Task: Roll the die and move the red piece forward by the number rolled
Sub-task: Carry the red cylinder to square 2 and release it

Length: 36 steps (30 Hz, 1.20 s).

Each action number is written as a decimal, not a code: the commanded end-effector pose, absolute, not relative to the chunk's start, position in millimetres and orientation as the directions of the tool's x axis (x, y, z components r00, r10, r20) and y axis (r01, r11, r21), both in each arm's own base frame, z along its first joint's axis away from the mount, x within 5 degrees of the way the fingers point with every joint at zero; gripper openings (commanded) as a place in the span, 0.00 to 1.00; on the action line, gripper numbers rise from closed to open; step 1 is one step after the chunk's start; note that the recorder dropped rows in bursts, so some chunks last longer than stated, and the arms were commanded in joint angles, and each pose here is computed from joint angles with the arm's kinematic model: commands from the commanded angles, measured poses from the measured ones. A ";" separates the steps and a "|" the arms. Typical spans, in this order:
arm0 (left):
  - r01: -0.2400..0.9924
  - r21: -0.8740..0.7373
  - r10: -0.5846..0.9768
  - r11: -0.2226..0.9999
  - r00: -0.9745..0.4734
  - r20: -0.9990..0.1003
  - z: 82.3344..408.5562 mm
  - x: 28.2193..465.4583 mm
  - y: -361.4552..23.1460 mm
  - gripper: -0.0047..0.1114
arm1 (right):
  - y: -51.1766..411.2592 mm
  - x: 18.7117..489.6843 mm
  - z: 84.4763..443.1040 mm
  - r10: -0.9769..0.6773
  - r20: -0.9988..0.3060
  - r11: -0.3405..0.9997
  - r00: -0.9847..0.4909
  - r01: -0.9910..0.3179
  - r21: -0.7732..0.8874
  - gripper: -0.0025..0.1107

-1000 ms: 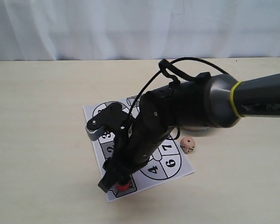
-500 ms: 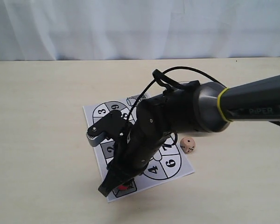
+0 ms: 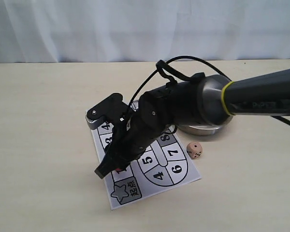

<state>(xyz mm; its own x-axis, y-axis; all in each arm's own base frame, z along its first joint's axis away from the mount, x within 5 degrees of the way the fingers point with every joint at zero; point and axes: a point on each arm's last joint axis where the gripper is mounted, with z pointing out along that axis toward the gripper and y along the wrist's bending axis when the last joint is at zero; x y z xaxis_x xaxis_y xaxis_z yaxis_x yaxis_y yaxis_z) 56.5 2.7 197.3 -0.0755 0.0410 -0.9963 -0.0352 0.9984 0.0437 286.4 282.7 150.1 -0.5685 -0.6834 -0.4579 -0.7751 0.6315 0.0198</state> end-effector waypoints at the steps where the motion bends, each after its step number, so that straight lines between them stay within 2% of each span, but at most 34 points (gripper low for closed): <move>1: -0.035 0.040 0.038 0.999 -0.055 -0.998 200.4 56.3 2.5 0.04 | 287.3 289.8 127.8 -0.733 -0.286 0.627 -0.617 -0.776 0.064 0.06; 7: -0.035 0.040 0.038 0.999 -0.057 -0.998 200.2 56.3 2.6 0.04 | 288.9 293.4 116.0 -0.749 -0.268 0.618 -0.606 -0.785 0.048 0.07; 9: -0.035 0.040 0.038 0.999 -0.057 -0.998 200.2 56.3 2.6 0.04 | 289.4 293.8 118.2 -0.747 -0.265 0.620 -0.610 -0.783 0.051 0.10; 12: -0.035 0.040 0.038 0.999 -0.057 -0.998 200.2 56.3 2.6 0.04 | 292.1 296.4 122.9 -0.746 -0.275 0.619 -0.607 -0.784 0.050 0.20; 19: -0.035 0.040 0.038 0.999 -0.057 -0.998 200.2 56.3 2.6 0.04 | 299.3 305.2 135.3 -0.716 -0.326 0.639 -0.617 -0.768 0.051 0.55; 23: -0.035 0.040 0.038 0.999 -0.057 -0.998 200.2 56.3 2.6 0.04 | 300.9 306.9 138.2 -0.714 -0.335 0.638 -0.615 -0.768 0.050 0.64; 33: -0.035 0.040 0.038 0.999 -0.055 -0.998 200.4 56.3 2.5 0.04 | 307.7 318.9 156.3 -0.690 -0.389 0.656 -0.611 -0.755 0.022 0.63; 36: -0.035 0.040 0.038 0.999 -0.055 -0.998 200.4 56.3 2.5 0.04 | 306.6 323.8 162.0 -0.682 -0.388 0.677 -0.620 -0.735 -0.016 0.50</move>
<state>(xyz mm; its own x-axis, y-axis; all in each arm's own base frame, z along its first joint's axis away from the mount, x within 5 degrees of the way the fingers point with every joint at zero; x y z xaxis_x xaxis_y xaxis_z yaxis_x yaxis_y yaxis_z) 56.5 2.7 197.3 -0.0755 0.0410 -0.9963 -0.0352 0.9984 0.0437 318.4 309.2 155.2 -0.6104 -0.6906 -0.3880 -0.7547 0.6557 0.0203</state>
